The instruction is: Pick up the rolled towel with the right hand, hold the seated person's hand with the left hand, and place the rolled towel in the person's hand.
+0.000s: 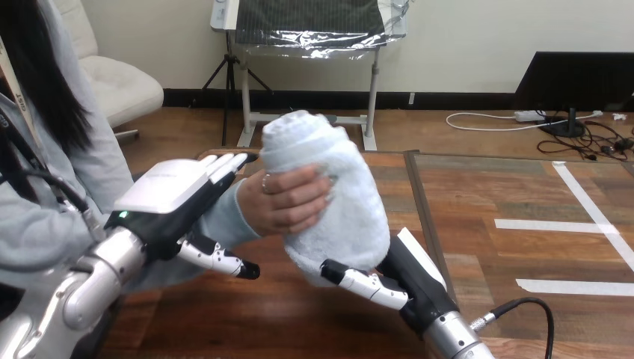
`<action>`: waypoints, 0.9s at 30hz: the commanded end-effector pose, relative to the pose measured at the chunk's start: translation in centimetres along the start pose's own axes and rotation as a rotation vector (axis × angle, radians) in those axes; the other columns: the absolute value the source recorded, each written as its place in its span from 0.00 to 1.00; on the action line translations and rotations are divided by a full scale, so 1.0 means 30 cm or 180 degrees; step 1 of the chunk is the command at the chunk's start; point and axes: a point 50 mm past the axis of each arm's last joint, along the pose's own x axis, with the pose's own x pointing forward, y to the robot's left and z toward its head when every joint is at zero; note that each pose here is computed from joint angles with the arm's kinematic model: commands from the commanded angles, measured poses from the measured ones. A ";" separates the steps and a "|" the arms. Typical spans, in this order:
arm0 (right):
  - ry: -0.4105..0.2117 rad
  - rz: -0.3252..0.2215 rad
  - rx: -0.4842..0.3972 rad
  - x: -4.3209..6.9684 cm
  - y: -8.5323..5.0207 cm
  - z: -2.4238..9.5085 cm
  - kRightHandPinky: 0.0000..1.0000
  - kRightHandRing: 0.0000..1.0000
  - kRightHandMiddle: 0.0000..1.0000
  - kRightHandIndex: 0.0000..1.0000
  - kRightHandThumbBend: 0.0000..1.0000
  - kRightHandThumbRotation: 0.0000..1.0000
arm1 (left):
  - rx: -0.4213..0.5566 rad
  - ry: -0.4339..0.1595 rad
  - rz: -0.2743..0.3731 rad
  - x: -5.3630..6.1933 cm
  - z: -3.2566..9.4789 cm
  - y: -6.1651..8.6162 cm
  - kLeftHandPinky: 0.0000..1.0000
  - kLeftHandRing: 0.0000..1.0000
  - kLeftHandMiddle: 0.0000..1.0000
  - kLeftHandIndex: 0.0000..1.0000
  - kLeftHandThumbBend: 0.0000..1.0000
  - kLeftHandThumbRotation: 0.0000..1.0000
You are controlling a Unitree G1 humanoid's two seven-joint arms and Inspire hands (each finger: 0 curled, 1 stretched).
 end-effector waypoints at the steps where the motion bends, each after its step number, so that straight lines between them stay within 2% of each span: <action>1: -0.0238 -0.0005 -0.0121 0.033 -0.038 0.049 1.00 1.00 1.00 1.00 1.00 0.75 | 0.0051 0.0000 0.0221 -0.008 -0.006 0.044 0.98 1.00 1.00 1.00 1.00 0.49; 12: -0.0204 0.0099 -0.0197 0.021 -0.040 0.043 1.00 1.00 1.00 1.00 1.00 0.83 | -0.0014 0.0064 0.0218 -0.031 -0.015 0.014 0.98 1.00 1.00 1.00 1.00 0.51; 27: -0.0223 0.0140 -0.0280 -0.001 -0.045 0.037 1.00 1.00 1.00 1.00 1.00 0.87 | -0.0160 0.0037 0.0311 -0.061 -0.013 -0.023 0.99 1.00 1.00 1.00 1.00 0.52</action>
